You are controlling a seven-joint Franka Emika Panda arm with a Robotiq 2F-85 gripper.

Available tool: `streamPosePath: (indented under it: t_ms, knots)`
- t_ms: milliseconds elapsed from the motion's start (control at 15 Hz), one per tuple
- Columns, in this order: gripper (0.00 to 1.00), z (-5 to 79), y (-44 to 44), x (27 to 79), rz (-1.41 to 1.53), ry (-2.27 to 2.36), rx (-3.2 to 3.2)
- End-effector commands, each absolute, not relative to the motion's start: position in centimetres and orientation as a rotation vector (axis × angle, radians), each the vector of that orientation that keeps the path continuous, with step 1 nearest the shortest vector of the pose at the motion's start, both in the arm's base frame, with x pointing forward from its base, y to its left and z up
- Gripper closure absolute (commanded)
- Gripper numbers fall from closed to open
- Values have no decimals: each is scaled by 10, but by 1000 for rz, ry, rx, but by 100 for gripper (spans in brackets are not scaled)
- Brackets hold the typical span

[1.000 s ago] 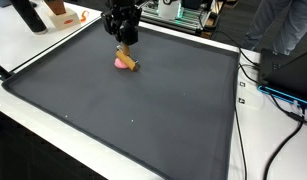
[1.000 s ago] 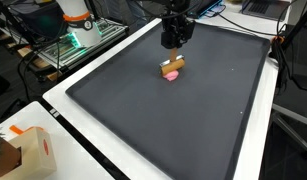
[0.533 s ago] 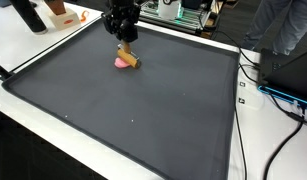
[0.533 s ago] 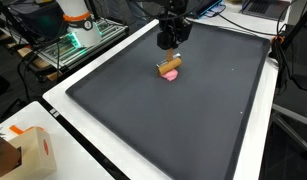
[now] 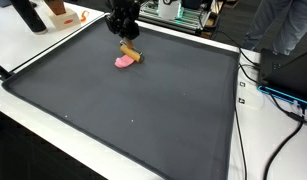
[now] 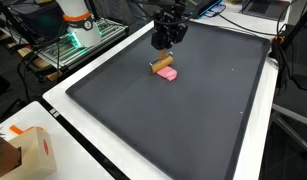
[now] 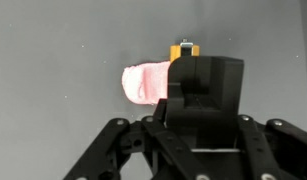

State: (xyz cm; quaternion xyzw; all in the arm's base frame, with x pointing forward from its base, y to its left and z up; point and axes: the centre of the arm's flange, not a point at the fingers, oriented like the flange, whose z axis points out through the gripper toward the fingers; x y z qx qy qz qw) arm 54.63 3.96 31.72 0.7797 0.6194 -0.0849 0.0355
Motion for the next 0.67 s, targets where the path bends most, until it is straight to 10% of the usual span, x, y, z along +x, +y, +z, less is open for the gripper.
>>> streamPosePath:
  t_ms: [0,600]
  knots:
    - [76,298,33,552,-123,1809,2439]
    - [76,296,25,546,-341,1931,2409]
